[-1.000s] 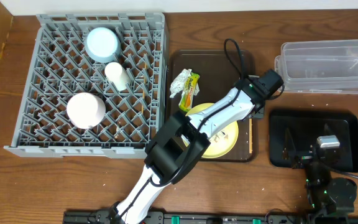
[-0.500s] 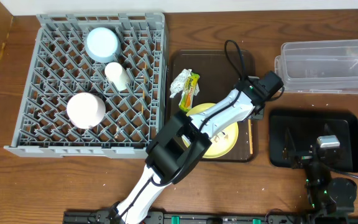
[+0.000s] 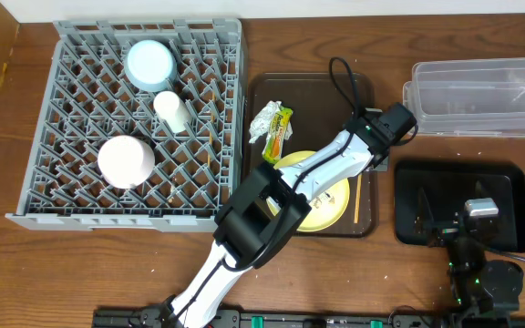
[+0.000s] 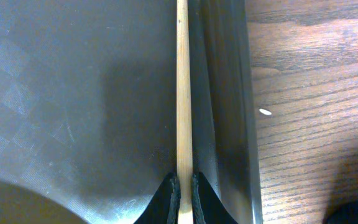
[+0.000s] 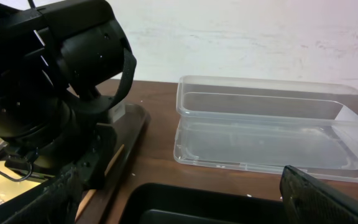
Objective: Sort waste into correct bins and load items into the dishwasher
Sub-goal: 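Carry the second chopstick to the rack and insert it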
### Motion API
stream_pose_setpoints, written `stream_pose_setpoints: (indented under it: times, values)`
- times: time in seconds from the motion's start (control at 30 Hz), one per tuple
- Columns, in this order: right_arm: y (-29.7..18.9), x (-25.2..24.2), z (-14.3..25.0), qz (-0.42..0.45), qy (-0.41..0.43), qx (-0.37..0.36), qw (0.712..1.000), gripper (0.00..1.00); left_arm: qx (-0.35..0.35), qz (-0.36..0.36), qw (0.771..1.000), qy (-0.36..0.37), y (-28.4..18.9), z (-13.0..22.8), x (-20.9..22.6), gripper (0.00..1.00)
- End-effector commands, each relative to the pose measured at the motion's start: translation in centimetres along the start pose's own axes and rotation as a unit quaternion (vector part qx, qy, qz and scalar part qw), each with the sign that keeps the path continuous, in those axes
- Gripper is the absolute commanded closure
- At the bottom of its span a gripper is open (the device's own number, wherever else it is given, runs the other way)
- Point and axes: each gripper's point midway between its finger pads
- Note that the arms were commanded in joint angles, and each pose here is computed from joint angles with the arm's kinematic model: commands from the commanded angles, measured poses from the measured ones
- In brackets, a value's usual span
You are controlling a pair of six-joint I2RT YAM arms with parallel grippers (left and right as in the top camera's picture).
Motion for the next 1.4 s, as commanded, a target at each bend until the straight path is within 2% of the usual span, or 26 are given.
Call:
stream_pose_setpoints:
  times: [0.0,0.3,0.47,0.57,0.7,0.83,0.87,0.9,0.93,1.07,1.23,1.37]
  values:
    - [0.0,0.2,0.1,-0.004,-0.004,0.002,1.0,0.01,0.02,-0.02,1.0,-0.011,1.6,0.1,2.0,0.92]
    - [0.0,0.2,0.1,-0.004,-0.004,0.002,1.0,0.01,-0.056,0.049,0.995,-0.07,-7.7,-7.9,2.7,0.92]
    - [0.0,0.2,0.1,-0.004,-0.004,0.002,1.0,0.01,-0.027,0.145,0.989,-0.032,-12.1,-10.4,3.3,0.92]
    - [0.0,0.2,0.1,-0.004,-0.004,0.002,1.0,0.01,-0.029,0.157,0.987,-0.031,-12.7,-11.9,4.8,0.93]
    - [0.0,0.2,0.1,-0.004,-0.004,0.002,1.0,0.01,-0.076,0.146,0.986,0.012,-15.5,-15.5,9.0,0.92]
    - [0.0,0.2,0.1,-0.004,-0.004,0.002,1.0,0.01,-0.124,0.103,0.986,0.045,-21.1,-18.8,17.3,0.92]
    - [0.0,0.2,0.1,-0.004,-0.004,0.002,1.0,0.01,-0.146,0.081,0.985,0.049,-23.1,-19.9,21.4,0.92]
    - [0.0,0.2,0.1,-0.004,-0.004,0.002,1.0,0.01,-0.153,0.069,0.984,0.051,-23.7,-20.3,23.2,0.93]
    - [0.0,0.2,0.1,-0.004,-0.004,0.002,1.0,0.01,-0.157,0.054,0.985,0.05,-24.0,-20.8,25.6,0.92]
    - [0.0,0.2,0.1,-0.004,-0.004,0.002,1.0,0.01,-0.152,0.028,0.986,0.063,-23.4,-21.3,29.2,0.92]
    - [0.0,0.2,0.1,-0.004,-0.004,0.002,1.0,0.01,-0.136,0.023,0.988,0.069,-21.6,-21.4,29.9,0.92]
    - [0.0,0.2,0.1,-0.004,-0.004,0.002,1.0,0.01,-0.112,0.02,0.991,0.065,-18.2,-21.6,30.5,0.92]
Point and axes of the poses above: each gripper's point midway between its finger pads, its own y axis out along the fingers, its own x axis along the line the jaws close on, z = x × y, and after that the axes turned 13 degrees about -y, right-handed
